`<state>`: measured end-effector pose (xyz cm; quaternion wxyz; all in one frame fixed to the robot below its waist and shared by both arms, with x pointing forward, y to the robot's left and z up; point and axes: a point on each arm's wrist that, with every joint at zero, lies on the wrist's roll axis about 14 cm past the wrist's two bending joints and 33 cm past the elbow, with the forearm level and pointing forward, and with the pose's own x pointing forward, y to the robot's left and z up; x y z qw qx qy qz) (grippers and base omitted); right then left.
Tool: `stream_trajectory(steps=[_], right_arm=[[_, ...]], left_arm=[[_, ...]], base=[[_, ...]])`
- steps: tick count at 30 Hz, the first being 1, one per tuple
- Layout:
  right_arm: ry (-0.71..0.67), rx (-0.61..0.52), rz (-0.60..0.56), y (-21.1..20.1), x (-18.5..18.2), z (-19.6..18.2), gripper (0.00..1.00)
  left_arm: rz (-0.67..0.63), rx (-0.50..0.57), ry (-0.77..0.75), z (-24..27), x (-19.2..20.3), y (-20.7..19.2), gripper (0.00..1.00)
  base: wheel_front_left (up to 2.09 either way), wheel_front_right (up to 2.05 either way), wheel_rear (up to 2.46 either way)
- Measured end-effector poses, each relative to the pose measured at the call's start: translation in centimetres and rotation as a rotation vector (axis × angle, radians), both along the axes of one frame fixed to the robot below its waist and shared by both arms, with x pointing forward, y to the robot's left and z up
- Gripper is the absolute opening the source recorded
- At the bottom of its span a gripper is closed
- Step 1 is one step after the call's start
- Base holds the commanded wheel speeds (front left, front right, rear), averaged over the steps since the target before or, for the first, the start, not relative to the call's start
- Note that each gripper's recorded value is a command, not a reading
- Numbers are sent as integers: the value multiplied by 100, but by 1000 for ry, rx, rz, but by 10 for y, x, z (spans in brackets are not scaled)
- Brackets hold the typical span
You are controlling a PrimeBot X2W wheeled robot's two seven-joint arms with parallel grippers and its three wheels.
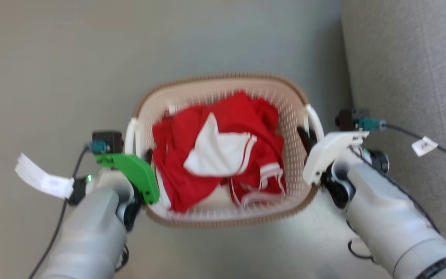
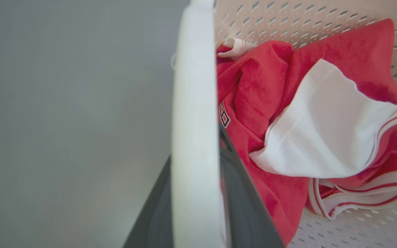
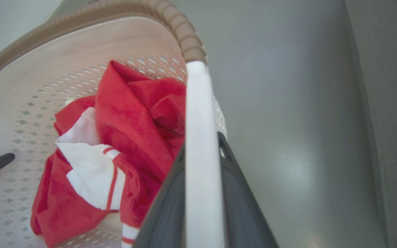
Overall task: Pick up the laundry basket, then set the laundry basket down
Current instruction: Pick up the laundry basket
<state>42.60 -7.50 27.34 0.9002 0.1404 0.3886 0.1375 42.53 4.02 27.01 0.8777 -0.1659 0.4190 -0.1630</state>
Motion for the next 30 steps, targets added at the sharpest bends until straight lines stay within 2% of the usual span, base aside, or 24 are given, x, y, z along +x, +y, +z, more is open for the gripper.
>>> stream_trajectory(steps=[24, 30], right_arm=[[53, 7, 43, 7, -81, 46, 0], [23, 0, 55, 8, -86, 61, 0]], left_arm=[[-19, -1, 30, 49, -83, 4, 0], [-17, -5, 1, 63, -89, 4, 0]], base=[[0, 0, 0], [0, 0, 0]])
